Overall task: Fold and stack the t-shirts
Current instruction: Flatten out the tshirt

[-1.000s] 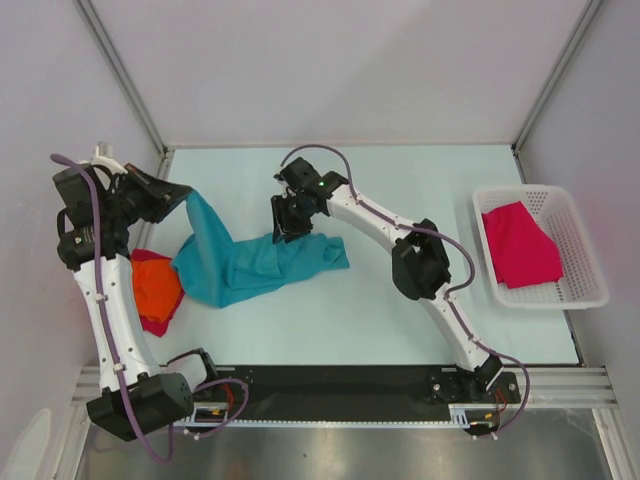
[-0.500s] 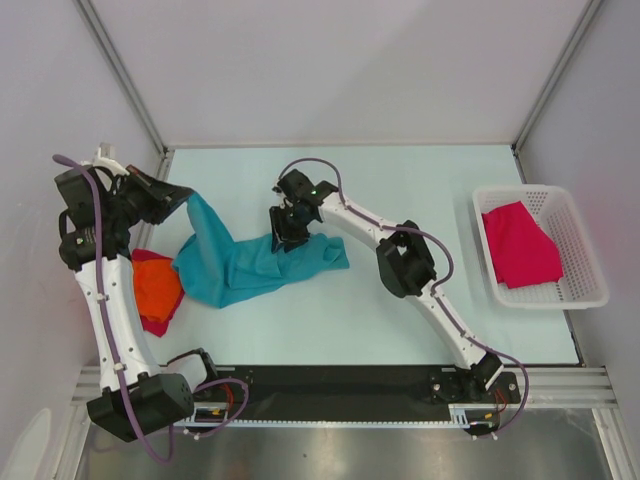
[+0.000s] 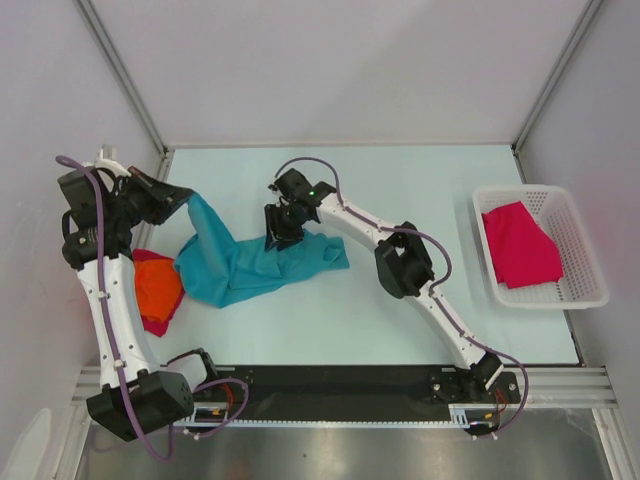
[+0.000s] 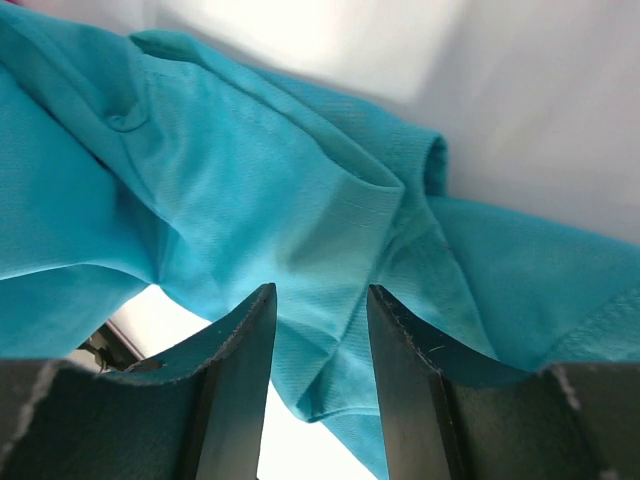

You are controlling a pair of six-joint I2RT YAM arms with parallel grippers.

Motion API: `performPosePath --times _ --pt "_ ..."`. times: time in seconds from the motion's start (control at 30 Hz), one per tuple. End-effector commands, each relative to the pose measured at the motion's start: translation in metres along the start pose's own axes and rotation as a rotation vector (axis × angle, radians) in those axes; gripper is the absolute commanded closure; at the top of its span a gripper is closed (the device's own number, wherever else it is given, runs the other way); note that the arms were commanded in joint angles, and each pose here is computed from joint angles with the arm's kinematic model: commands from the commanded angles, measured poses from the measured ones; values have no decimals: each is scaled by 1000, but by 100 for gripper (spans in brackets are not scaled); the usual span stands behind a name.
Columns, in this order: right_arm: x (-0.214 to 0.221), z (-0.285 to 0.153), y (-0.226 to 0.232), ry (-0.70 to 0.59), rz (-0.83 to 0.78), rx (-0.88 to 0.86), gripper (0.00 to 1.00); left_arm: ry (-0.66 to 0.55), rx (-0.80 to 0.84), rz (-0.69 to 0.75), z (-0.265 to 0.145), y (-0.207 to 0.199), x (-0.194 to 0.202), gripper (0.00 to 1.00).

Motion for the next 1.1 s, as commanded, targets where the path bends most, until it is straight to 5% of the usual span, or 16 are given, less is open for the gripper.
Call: performPosePath --times 0.0,0.67,0.8,0.83,1.07 --pt "-7 1 25 -28 -16 -71 53 -23 31 26 -1 -6 -5 100" --pt "-3 -1 17 -31 -38 -8 58 -21 36 27 -2 -6 -3 100" --pt "2 5 17 -7 -31 -34 83 -26 40 34 -3 -8 -4 100" --pt "4 7 16 -2 -26 -38 100 -24 39 34 -3 -8 -4 100" --pt "-11 -15 17 -107 -78 28 100 -24 36 38 -4 -8 -4 100"
Point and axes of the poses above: each gripper's point midway between its finger pads, its own z axis out along the fingers, its own y axis along the line the jaws close on, x = y × z, the point moved 2 cm from there along -z, back along the fingers, and after that the axes turned 2 degrees about -z, right-handed, at the moved point
